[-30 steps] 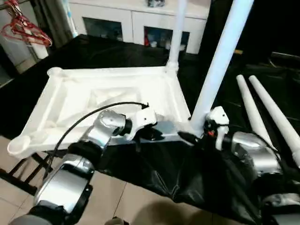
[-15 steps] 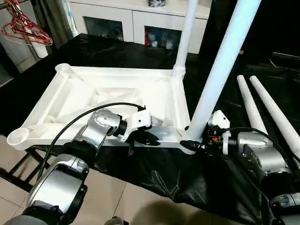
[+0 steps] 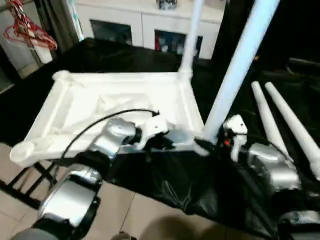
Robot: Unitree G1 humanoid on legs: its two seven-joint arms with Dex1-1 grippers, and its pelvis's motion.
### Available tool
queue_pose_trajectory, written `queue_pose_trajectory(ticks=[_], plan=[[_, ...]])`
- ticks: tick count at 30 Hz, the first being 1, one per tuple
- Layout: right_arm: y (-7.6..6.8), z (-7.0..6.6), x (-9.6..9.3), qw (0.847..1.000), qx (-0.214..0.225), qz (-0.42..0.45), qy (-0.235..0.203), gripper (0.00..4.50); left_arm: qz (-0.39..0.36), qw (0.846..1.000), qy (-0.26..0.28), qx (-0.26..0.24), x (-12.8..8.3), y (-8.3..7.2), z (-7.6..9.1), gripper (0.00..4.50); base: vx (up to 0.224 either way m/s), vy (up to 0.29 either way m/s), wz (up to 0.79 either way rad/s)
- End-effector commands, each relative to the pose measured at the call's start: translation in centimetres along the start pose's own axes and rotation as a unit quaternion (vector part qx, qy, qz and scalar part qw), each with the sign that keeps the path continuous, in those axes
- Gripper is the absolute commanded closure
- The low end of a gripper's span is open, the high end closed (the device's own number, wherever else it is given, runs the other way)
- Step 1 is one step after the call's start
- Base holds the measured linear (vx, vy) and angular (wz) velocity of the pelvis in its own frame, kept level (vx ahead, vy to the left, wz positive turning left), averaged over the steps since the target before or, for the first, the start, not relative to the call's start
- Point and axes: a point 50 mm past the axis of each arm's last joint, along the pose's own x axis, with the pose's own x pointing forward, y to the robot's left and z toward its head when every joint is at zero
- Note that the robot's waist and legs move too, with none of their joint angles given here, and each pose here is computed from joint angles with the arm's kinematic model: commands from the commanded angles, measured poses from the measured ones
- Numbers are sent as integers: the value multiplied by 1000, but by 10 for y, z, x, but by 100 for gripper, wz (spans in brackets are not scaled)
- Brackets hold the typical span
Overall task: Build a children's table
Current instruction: Rotate leg to tighten
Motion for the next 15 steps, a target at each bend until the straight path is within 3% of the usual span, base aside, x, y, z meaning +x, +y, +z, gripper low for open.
queue_pose_trajectory(ticks=[1, 2, 6, 7, 10, 15], plan=[[29, -21, 16, 999, 15, 14, 43, 180, 32, 999, -23, 7, 18, -2, 22, 450, 0, 0, 0], [35, -23, 25, 998, 33, -35, 41, 180, 44, 999, -25, 3, 27, -5, 28, 450, 0, 0, 0], [41, -18, 34, 996, 53, -70, 23, 180, 55, 998, -29, 2, 35, -10, 34, 450, 0, 0, 0], [43, -15, 37, 996, 55, -74, 12, 124, 49, 998, -33, 3, 37, -13, 35, 450, 0, 0, 0], [46, -8, 39, 995, 63, -73, -10, 110, 39, 998, -38, 7, 38, -16, 36, 450, 0, 0, 0], [39, 3, 31, 1000, 11, -16, -22, 65, -11, 998, -52, 33, 25, -17, 28, 450, 0, 0, 0]])
